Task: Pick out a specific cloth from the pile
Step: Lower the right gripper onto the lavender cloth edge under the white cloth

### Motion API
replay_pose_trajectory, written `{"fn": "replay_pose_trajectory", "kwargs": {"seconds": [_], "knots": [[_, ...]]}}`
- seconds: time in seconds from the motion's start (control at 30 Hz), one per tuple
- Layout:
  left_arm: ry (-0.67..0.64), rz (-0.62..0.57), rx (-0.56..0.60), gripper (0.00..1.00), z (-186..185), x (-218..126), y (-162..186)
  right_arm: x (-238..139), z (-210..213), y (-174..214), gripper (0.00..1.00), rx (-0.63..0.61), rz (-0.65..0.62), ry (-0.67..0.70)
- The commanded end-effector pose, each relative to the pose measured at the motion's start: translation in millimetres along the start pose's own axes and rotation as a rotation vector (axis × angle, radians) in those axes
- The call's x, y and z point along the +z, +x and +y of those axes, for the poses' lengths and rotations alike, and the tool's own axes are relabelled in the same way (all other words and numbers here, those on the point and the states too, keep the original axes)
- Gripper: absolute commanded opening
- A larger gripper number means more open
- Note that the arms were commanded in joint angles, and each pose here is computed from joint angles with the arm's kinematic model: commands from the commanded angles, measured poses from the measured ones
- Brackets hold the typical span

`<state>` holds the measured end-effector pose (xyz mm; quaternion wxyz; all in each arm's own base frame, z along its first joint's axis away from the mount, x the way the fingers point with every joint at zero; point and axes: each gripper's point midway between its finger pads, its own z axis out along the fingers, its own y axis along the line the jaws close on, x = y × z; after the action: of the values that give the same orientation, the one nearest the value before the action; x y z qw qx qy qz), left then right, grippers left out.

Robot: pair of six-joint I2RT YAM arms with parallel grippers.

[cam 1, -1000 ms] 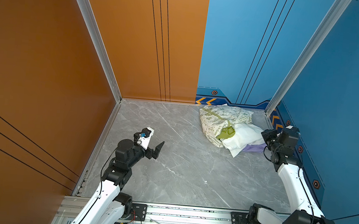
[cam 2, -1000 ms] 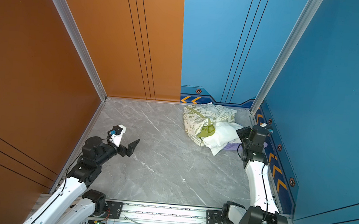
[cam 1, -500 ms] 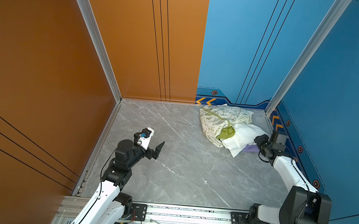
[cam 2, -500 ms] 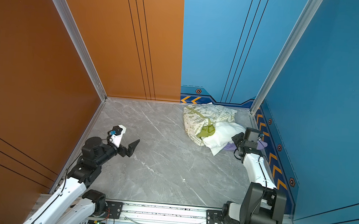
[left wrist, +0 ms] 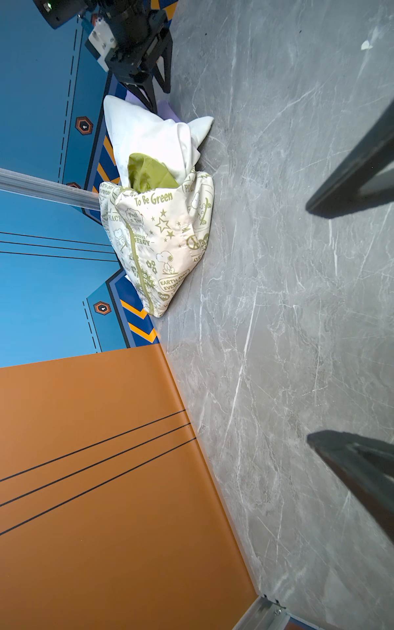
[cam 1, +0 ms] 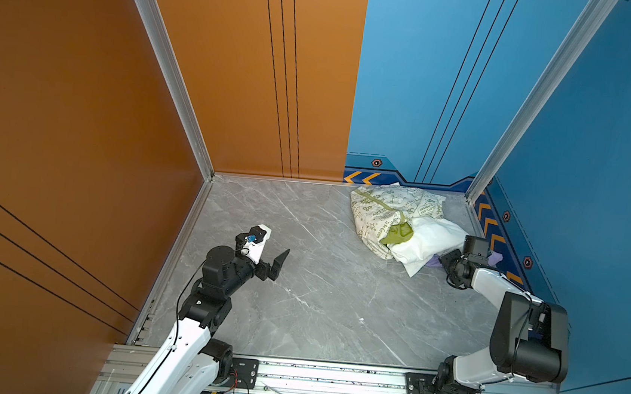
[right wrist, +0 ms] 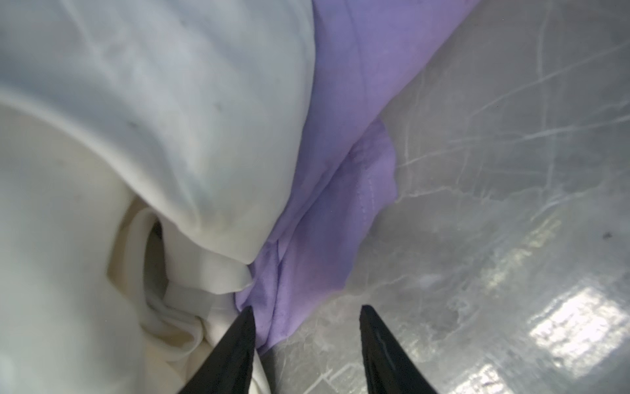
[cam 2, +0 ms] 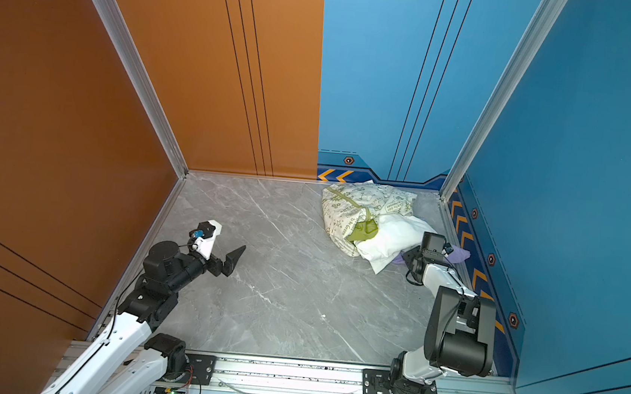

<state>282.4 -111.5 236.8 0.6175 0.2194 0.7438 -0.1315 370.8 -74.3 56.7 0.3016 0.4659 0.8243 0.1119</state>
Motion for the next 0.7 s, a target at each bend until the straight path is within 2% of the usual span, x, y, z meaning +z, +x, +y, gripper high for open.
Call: {"fn": "replay_pose_trajectory", "kwargs": {"seconds": [0.0,0.2,0.5,0.57,0.67], "knots": [[-0.001,0.012,0.013,0.98,-2,-1,7,9,-8,-6,0.50,0.023,-0.035,0.027],[-0.002,0.010,0.015,0.98,-2,-1,7,24,-6,-10,0.46,0.055,-0.041,-0.004],[-0.005,0.011,0.015,0.98,-2,-1,8,38,-4,-18,0.33,0.068,-0.088,-0.033],[-0.005,0.009,0.015,0.98,-2,-1,7,40,-4,-18,0.28,0.067,-0.090,-0.034],[-0.006,0.009,0.017,0.98,-2,-1,7,41,-4,-18,0.14,0.067,-0.099,-0.042]]}}
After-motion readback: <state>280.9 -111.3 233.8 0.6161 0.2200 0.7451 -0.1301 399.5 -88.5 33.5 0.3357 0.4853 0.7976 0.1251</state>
